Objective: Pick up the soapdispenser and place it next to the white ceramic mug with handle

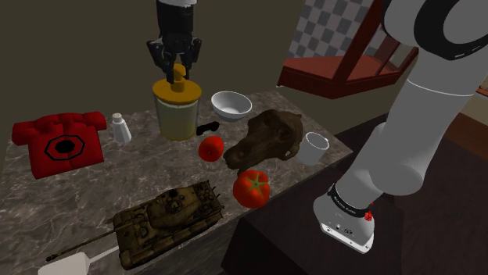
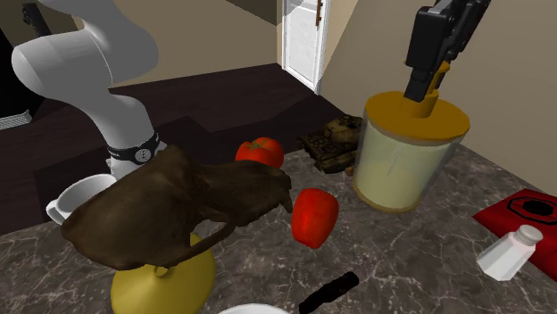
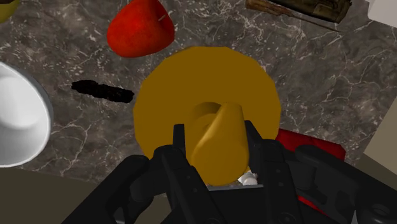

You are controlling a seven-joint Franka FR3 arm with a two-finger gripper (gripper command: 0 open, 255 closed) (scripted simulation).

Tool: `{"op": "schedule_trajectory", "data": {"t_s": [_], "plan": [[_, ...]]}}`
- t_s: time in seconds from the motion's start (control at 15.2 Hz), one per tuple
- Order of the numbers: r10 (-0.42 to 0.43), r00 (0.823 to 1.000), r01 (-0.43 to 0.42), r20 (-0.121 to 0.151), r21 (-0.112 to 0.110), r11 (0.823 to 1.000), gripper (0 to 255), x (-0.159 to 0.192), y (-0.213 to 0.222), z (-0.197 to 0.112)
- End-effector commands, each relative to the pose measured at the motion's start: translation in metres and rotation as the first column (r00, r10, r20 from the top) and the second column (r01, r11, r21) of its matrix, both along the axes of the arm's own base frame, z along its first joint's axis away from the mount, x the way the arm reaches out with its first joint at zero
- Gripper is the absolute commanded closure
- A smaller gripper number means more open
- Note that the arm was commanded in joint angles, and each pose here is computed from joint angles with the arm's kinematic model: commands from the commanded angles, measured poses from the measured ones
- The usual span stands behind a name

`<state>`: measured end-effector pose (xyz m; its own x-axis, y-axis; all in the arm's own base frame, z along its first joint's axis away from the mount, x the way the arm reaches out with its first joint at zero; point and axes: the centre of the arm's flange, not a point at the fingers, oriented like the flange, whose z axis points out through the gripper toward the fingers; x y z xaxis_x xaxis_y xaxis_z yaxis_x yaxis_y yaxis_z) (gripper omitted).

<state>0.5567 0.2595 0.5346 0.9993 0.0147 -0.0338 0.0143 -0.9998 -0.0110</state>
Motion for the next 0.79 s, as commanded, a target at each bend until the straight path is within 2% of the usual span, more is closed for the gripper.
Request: {"op": "schedule_trajectory", "data": {"t_s": [0.0, 0.73], "plan": [[0.0, 1.0, 0.0, 0.0, 0.0, 1.0, 255, 0.0, 0.0, 0.011], [0.0, 1.0, 0.0, 0.0, 0.0, 1.0, 255, 0.0, 0.0, 0.069]]}}
